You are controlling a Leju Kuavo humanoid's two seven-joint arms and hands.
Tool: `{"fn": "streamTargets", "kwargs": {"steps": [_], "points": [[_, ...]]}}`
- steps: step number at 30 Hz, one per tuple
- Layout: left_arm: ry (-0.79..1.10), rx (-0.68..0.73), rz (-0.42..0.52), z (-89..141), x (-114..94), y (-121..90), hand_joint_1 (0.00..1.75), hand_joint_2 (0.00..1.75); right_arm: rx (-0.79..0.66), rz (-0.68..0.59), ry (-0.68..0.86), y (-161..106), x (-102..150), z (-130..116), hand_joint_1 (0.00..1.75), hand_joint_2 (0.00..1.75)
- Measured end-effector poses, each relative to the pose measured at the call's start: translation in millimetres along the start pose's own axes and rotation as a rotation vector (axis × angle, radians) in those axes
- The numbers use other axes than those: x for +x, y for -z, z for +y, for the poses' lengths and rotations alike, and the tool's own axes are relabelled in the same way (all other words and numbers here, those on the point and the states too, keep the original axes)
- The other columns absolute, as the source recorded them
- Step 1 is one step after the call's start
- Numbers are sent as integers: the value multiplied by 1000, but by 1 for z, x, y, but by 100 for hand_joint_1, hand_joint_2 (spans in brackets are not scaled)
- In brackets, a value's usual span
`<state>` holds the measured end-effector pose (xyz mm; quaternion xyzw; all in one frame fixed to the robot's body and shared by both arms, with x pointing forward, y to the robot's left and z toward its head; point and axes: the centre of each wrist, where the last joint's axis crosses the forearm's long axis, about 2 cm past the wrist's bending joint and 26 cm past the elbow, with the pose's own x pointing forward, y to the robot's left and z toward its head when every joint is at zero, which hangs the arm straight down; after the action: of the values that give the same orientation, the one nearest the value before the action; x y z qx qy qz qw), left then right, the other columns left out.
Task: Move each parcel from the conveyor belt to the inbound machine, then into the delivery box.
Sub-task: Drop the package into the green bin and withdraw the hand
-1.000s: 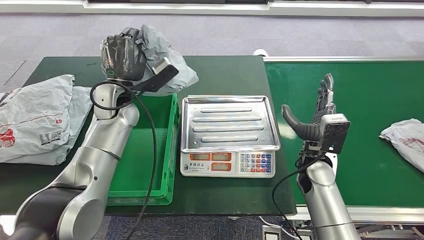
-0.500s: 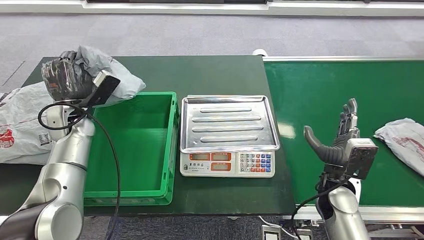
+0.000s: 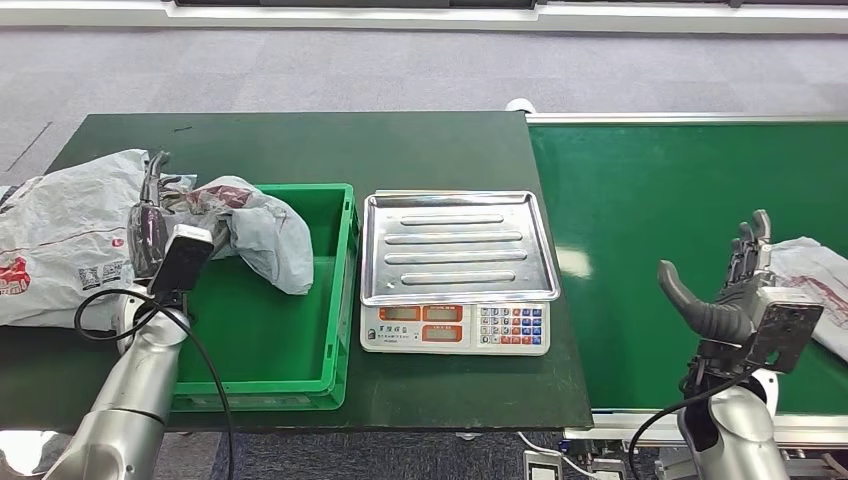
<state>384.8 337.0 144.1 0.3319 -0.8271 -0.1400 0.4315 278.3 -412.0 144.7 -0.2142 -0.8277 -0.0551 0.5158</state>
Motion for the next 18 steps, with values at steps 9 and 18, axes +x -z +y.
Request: {"fn": "streamTargets", "kwargs": {"steps": [9,18], "points": [[-39,-167,-85,-15,18,-2,0,175,11,-10,-25,3,1,1,0,175],[83,-191,-6,-15,22,8,0,175,37,8,-77,12,1,3,0,175]]}}
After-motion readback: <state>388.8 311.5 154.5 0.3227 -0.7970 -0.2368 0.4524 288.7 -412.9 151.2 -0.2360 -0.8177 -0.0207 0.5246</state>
